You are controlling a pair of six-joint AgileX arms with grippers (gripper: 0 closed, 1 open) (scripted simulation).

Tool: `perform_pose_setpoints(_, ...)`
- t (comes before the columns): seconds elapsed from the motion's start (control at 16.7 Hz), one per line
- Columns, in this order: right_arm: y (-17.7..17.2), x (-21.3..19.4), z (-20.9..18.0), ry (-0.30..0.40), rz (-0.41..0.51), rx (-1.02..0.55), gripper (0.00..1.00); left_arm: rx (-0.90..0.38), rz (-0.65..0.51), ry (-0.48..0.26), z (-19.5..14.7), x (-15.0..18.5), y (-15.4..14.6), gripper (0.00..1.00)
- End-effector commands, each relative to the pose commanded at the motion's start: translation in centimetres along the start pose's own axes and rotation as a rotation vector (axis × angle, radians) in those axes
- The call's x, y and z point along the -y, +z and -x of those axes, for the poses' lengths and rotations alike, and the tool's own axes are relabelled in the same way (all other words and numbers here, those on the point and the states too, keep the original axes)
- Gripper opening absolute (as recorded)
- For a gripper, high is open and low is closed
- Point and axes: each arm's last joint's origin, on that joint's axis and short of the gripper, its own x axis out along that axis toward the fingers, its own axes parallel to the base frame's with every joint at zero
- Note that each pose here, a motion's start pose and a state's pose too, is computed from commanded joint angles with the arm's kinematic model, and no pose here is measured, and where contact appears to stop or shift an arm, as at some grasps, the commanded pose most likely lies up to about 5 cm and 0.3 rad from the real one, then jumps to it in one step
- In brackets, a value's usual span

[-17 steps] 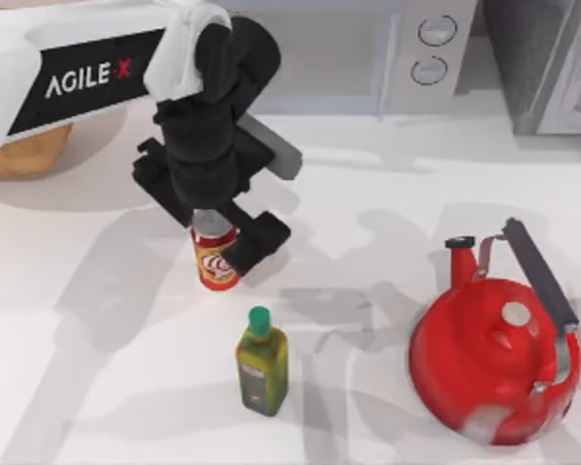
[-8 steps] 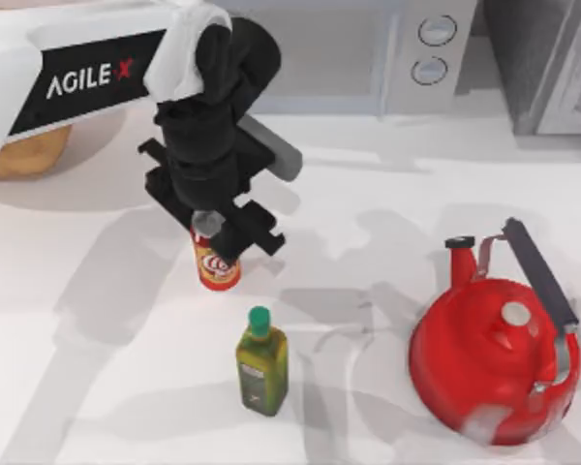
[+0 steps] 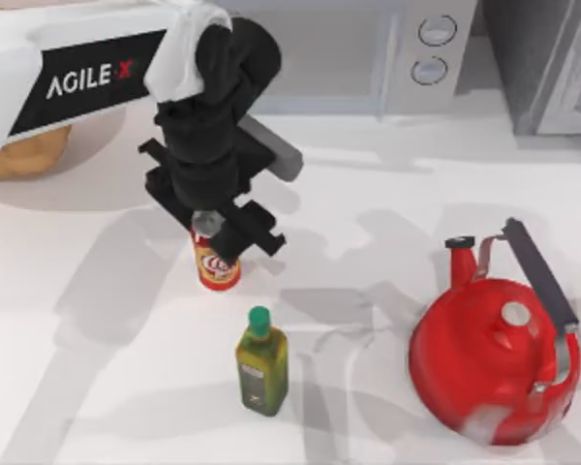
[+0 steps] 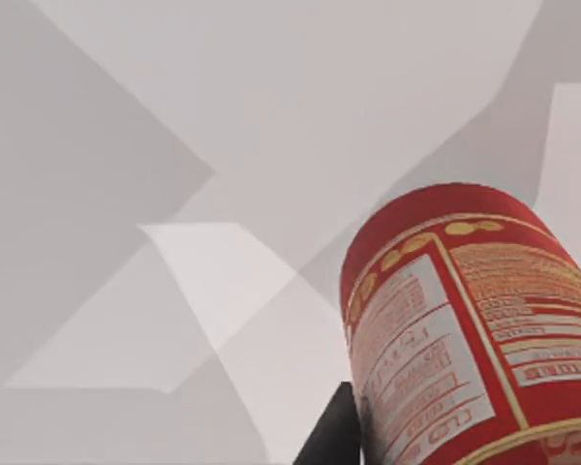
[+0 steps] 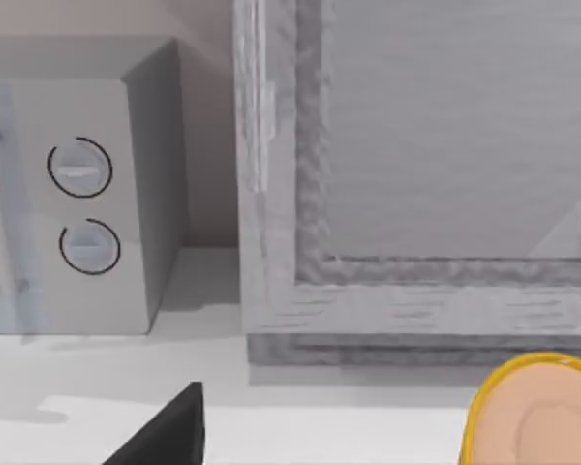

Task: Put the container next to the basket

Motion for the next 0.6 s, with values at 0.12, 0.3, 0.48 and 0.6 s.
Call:
perform_pose_setpoints(0.12, 0.0, 0.0, 0.0, 0.000, 0.000, 0.000, 1.00, 0.002, 0.000, 0.000, 0.1, 0.0, 0.0, 0.00)
perform_pose_setpoints(0.3, 0.0, 0.0, 0.0, 0.000, 0.000, 0.000, 1.00, 0.009, -0.001, -0.015, 1.2, -1.2, -1.0, 0.00)
perform_pose_setpoints(0.48, 0.0, 0.0, 0.0, 0.000, 0.000, 0.000, 1.00, 0.041, 0.032, -0.038, 4.2, -5.4, -4.3, 0.00)
perform_pose_setpoints(0.6, 0.0, 0.0, 0.0, 0.000, 0.000, 0.000, 1.00, 0.060, 0.112, -0.042, 5.8, -9.5, -7.9, 0.00)
